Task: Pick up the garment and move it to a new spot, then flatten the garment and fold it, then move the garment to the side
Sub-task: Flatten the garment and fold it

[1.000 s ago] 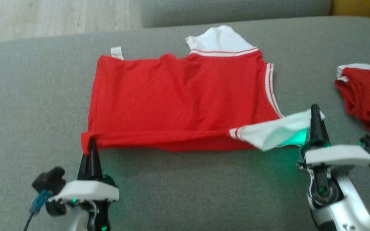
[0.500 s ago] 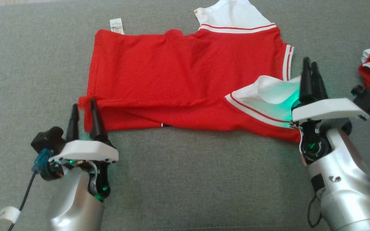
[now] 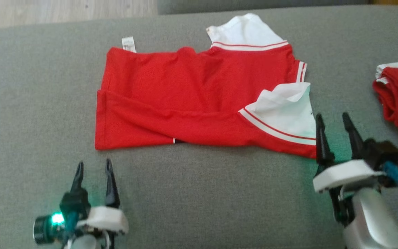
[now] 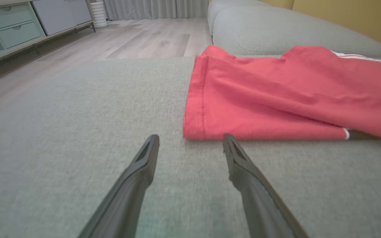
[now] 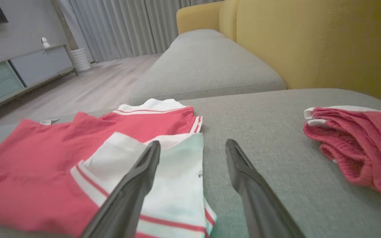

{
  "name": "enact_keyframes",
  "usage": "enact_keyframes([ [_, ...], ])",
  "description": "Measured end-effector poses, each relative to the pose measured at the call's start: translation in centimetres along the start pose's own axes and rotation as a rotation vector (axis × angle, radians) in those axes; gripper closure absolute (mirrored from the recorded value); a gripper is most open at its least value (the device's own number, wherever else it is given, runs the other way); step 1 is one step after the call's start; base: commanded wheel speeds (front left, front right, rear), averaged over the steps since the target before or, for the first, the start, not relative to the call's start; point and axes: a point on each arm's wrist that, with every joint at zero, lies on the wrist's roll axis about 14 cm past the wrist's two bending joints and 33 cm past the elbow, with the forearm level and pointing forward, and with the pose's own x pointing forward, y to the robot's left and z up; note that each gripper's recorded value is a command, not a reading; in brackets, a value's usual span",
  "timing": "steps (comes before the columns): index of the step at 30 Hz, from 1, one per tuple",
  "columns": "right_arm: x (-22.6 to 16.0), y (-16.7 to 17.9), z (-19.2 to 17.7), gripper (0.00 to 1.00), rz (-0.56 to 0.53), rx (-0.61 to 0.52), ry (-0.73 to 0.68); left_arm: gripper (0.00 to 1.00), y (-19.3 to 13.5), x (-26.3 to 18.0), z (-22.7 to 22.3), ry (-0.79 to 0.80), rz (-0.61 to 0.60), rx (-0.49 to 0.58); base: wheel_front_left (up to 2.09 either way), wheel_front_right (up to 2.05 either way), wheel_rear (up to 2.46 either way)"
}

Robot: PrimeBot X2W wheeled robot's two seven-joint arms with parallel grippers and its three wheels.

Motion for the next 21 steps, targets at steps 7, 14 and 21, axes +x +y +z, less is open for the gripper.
enact_keyframes([
  [7,-3.5,0.3,-0.9,0.00,0.000,-0.027,0.023,0.00,0.4,-3.8,-1.4,0.015,0.005,0.043,0.00,0.00,0.00],
  [14,-6.5,0.1,-2.2,0.00,-0.025,0.025,0.049,0.00,1.2,-6.7,-2.4,0.023,0.021,0.049,0.00,0.00,0.00],
  [21,-6.3,-0.1,-3.4,0.00,-0.037,0.056,0.085,0.00,0.9,-6.5,-2.6,0.034,0.007,0.048,0.00,0.00,0.00],
])
